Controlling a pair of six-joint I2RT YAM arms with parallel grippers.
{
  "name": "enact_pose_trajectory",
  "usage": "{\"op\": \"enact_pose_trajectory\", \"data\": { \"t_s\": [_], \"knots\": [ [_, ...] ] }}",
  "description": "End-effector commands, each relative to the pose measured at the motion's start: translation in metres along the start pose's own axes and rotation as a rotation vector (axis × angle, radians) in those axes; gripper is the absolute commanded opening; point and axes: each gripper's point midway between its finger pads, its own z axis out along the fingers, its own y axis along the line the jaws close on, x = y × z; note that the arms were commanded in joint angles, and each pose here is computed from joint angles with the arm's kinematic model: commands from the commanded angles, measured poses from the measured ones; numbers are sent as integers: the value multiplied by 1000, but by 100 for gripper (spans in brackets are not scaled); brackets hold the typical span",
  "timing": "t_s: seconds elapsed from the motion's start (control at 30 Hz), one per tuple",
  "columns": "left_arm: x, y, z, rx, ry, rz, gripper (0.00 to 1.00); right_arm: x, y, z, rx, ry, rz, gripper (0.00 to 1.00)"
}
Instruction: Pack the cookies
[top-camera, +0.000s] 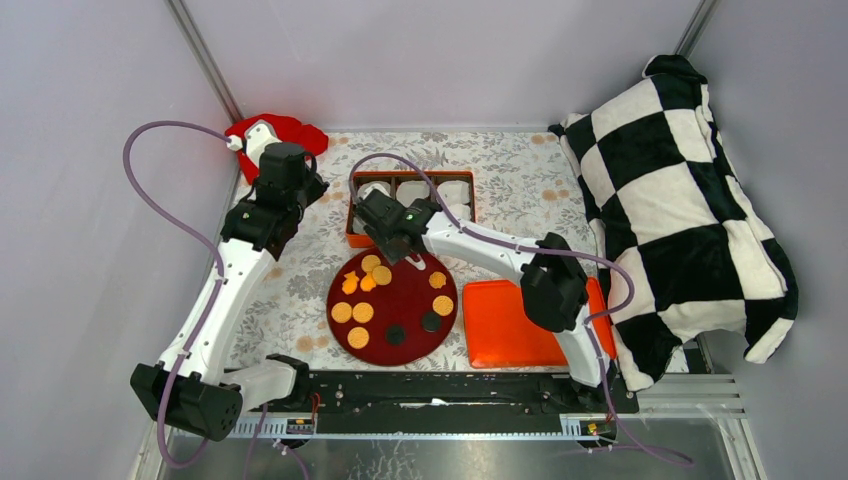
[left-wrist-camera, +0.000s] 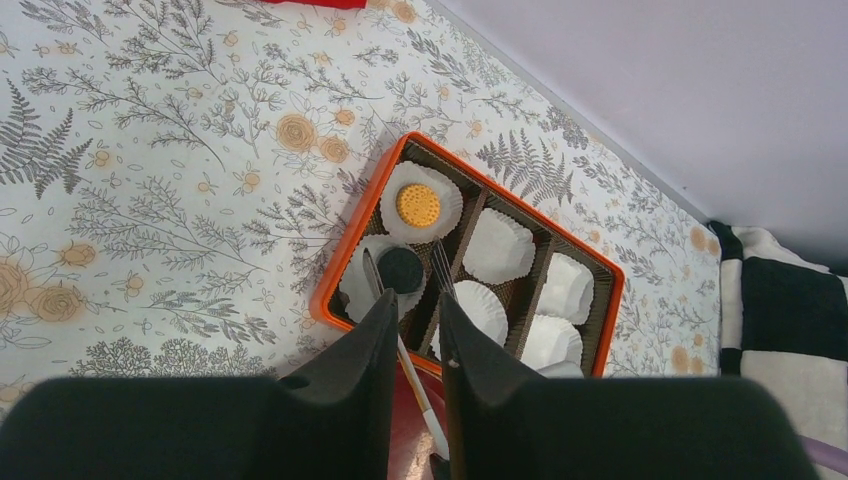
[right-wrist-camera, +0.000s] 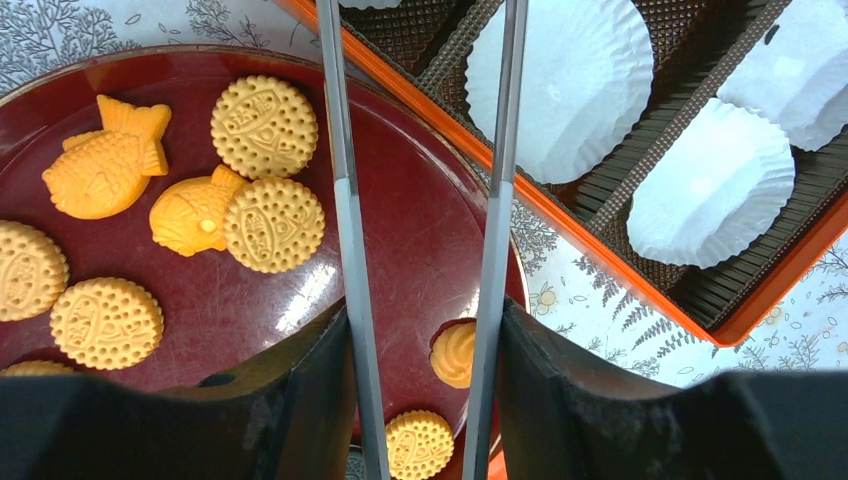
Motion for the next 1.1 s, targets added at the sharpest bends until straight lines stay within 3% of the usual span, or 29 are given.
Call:
{"op": "enact_pose_trajectory", "data": {
  "t_s": [0.0,0.17,0.5,0.63,0.9,1.07],
  "knots": [
    [-7,-3,-3,29,-26,3,26,-44,-11,-61,-40,-174,65,52],
    [-5,-7,-5,51,-13,-6,26,-38,-16,-109,-88,-210,89,51],
    [15,-10,-1,76,51,-18,25,106,35,-132,-226,26,23,56],
    [16,-12,-2,84,56,-22,25,143,50,-130,-302,78,45,56],
    [18,-13,-4,86,59,-17,25,169,42,-101,-229,92,35,56],
    [19,-12,-3,80,60,-15,25,153,50,-82,-216,61,-19,56]
  ]
}}
